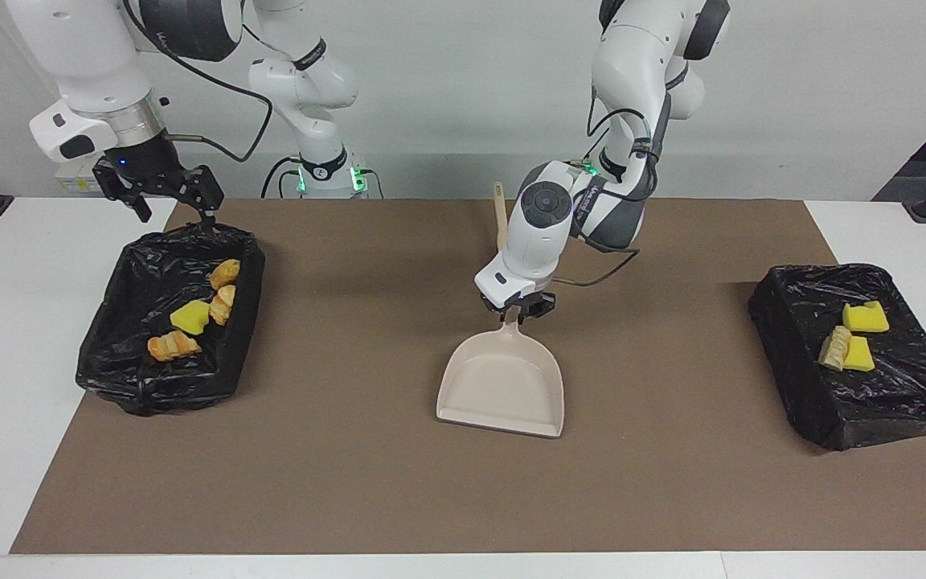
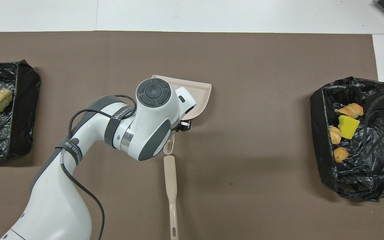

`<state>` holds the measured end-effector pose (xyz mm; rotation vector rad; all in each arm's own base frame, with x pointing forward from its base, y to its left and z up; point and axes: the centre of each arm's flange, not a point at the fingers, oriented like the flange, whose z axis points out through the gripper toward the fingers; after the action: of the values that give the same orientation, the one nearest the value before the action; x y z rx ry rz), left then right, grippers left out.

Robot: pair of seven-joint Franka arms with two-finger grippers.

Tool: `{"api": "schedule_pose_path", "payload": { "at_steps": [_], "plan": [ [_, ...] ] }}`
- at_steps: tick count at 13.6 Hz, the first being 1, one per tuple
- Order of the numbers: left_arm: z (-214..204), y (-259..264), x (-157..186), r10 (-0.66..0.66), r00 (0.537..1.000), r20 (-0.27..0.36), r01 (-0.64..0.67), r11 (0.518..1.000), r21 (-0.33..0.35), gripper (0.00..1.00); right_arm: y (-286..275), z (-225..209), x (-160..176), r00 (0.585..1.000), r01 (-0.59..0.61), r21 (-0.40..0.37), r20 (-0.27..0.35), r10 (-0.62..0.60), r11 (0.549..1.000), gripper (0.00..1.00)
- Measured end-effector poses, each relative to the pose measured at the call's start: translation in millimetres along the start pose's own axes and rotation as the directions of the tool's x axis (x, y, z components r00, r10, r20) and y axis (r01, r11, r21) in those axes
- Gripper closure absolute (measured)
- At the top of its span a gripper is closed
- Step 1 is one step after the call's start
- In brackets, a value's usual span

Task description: Sweep and dump trash in bin

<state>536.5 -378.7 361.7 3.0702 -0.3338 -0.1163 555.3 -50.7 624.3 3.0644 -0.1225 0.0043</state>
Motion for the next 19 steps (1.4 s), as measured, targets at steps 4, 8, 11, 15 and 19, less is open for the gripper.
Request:
{"api": "schedule_pose_path", "payload": {
  "at_steps": [4, 8, 11, 15, 19],
  "plan": [
    [-34, -33, 3, -0.047, 0.998, -0.043, 0.047, 0.999, 0.003, 0.07, -1, 0, 0, 1.0, -0.004, 0.036, 0.001, 0.004, 0.999, 0.0],
    [-100, -135, -15, -0.025, 0.998, -0.064, 0.027, 0.999, 0.019, 0.0, -30, -1, -1, 0.999, 0.045, 0.048, 0.0, -0.045, 0.998, 0.0],
    [-162, -210, -40, -0.009, 0.996, -0.093, 0.011, 1.0, 0.027, 0.0, -49, -1, -4, 0.997, 0.079, 0.048, 0.007, -0.079, 0.996, 0.0],
    [-223, -266, -69, 0.03, 0.996, -0.086, -0.027, 0.999, 0.038, 0.0, -47, -1, -6, 0.997, 0.076, 0.048, 0.021, -0.077, 0.996, 0.0],
    [-287, -297, -88, 0.029, 0.996, -0.081, -0.025, 0.999, 0.038, 0.0, -46, -1, -7, 0.997, 0.075, 0.048, 0.022, -0.076, 0.996, 0.0]
  ]
}}
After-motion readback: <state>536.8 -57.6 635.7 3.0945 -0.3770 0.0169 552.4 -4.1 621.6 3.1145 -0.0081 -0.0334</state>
